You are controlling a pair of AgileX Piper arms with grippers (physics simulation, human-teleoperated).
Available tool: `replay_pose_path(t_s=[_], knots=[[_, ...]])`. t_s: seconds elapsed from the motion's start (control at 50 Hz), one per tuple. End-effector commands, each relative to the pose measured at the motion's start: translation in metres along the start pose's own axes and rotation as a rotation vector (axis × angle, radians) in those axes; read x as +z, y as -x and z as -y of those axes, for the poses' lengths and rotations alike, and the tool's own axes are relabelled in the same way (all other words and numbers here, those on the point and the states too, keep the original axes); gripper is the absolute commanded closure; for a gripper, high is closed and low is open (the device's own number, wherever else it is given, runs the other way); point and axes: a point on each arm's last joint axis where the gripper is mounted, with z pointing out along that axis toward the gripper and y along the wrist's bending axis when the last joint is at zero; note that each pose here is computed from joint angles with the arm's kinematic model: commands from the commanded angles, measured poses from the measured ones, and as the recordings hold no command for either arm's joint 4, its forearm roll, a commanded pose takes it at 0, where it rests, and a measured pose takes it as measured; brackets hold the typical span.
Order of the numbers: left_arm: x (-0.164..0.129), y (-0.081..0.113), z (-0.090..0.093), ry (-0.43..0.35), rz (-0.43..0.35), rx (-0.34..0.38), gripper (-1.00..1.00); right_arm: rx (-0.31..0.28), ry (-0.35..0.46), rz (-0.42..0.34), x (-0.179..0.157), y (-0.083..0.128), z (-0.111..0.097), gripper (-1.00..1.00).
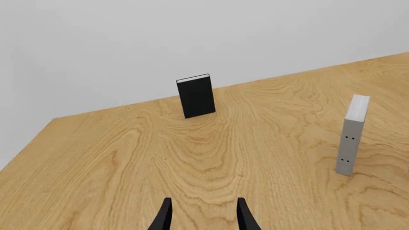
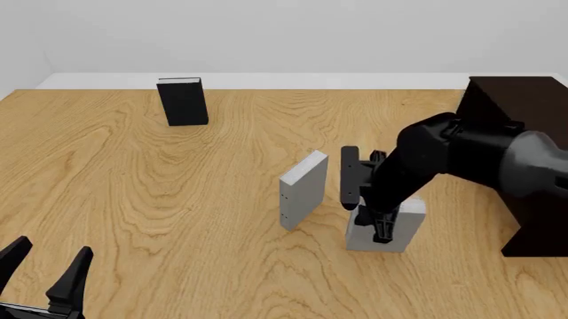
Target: Pick up the book on the right and place it on the cabinet shelf.
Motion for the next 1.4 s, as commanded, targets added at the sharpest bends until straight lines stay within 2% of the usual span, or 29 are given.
replay_pose_path(t_s=[0.02,0.38,0.66,0.8,0.84,0.88,0.92,0.94,0.98,1.04,1.2,1.28,1.4], knots=[[0.000,0.000,0.000,-0.002,-0.002,0.002,-1.00,-0.007,0.002,-0.006,0.001,-0.007,-0.001,1.00],[0.000,0.000,0.000,-0.006,-0.004,-0.006,-1.00,-0.007,0.010,-0.013,-0.018,-0.011,-0.004,1.00],[0.000,0.001,0.001,-0.012,0.010,-0.020,-1.00,0.003,-0.024,-0.018,-0.054,-0.034,-0.011,1.00],[0.000,0.001,0.001,-0.017,0.018,-0.021,-1.00,0.018,-0.090,-0.006,-0.074,-0.051,-0.015,1.00],[0.000,0.001,0.001,-0.020,0.019,-0.017,-1.00,0.020,-0.086,-0.010,-0.077,-0.054,-0.020,1.00],[0.000,0.002,0.001,-0.021,0.023,-0.023,-1.00,0.033,-0.129,-0.002,-0.085,-0.061,-0.020,1.00],[0.000,0.002,0.001,-0.023,0.025,-0.021,-1.00,0.034,-0.128,0.008,-0.089,-0.057,-0.025,1.00],[0.000,0.002,0.001,-0.023,0.025,-0.022,-1.00,0.042,-0.146,0.008,-0.092,-0.062,-0.025,1.00],[0.000,0.002,0.001,-0.025,0.026,-0.020,-1.00,0.021,-0.162,0.014,-0.098,-0.064,-0.031,1.00],[0.000,0.002,0.001,-0.028,0.026,-0.018,-1.00,0.019,-0.184,0.016,-0.102,-0.070,-0.035,1.00],[0.000,0.003,0.002,-0.032,0.033,-0.011,-1.00,0.002,-0.265,0.035,-0.120,-0.075,-0.037,1.00],[0.000,0.003,0.002,-0.033,0.034,-0.007,-1.00,-0.030,-0.309,0.027,-0.122,-0.084,-0.043,1.00],[0.000,0.003,0.002,-0.034,0.033,-0.004,-1.00,-0.050,-0.365,0.065,-0.126,-0.077,-0.044,1.00]])
